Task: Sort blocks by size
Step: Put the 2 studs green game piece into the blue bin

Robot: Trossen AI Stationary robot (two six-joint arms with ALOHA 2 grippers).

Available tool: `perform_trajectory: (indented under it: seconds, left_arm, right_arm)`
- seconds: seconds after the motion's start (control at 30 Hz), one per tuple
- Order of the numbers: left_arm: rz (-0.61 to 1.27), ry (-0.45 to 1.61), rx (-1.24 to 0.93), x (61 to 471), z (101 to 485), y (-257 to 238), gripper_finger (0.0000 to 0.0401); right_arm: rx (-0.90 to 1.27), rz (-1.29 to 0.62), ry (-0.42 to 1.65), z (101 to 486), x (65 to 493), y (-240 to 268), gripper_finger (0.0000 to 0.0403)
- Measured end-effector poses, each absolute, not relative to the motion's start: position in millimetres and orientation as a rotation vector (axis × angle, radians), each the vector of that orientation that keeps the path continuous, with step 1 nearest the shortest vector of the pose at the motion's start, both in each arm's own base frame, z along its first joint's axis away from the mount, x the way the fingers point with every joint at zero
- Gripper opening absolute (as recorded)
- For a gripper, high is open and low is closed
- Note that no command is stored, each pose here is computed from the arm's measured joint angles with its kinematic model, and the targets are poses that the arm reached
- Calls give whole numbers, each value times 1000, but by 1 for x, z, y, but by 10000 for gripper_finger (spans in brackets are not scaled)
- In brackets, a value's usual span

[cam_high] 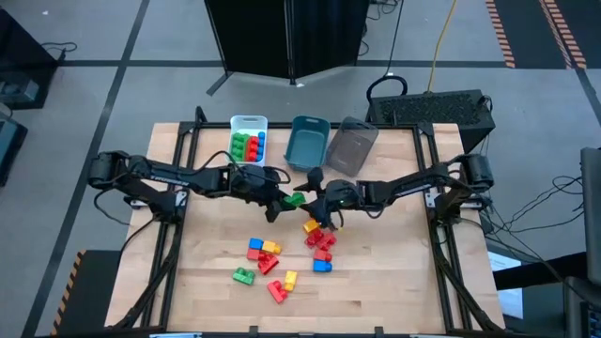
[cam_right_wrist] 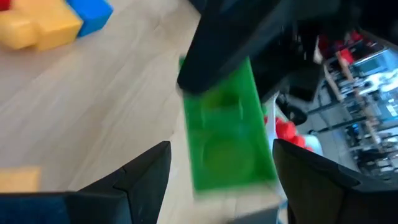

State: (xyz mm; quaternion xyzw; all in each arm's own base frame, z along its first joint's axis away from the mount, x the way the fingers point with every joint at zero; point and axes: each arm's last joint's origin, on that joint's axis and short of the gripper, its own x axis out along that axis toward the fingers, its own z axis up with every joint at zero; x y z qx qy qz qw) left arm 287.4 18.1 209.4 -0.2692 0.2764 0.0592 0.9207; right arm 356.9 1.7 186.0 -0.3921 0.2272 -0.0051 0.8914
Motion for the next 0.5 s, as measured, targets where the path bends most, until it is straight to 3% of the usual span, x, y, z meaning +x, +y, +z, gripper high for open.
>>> perform_trajectory:
  seconds: [0.27, 0.5]
  left_arm:
    - [147, 573, -554, 287, 208, 22, 144]
    - [175, 570, -554, 286, 208, 27, 144]
  right_arm:
    - [-802, -11, 464, 192, 362, 4, 254]
    - [-808, -7, 472, 192, 362, 4, 186]
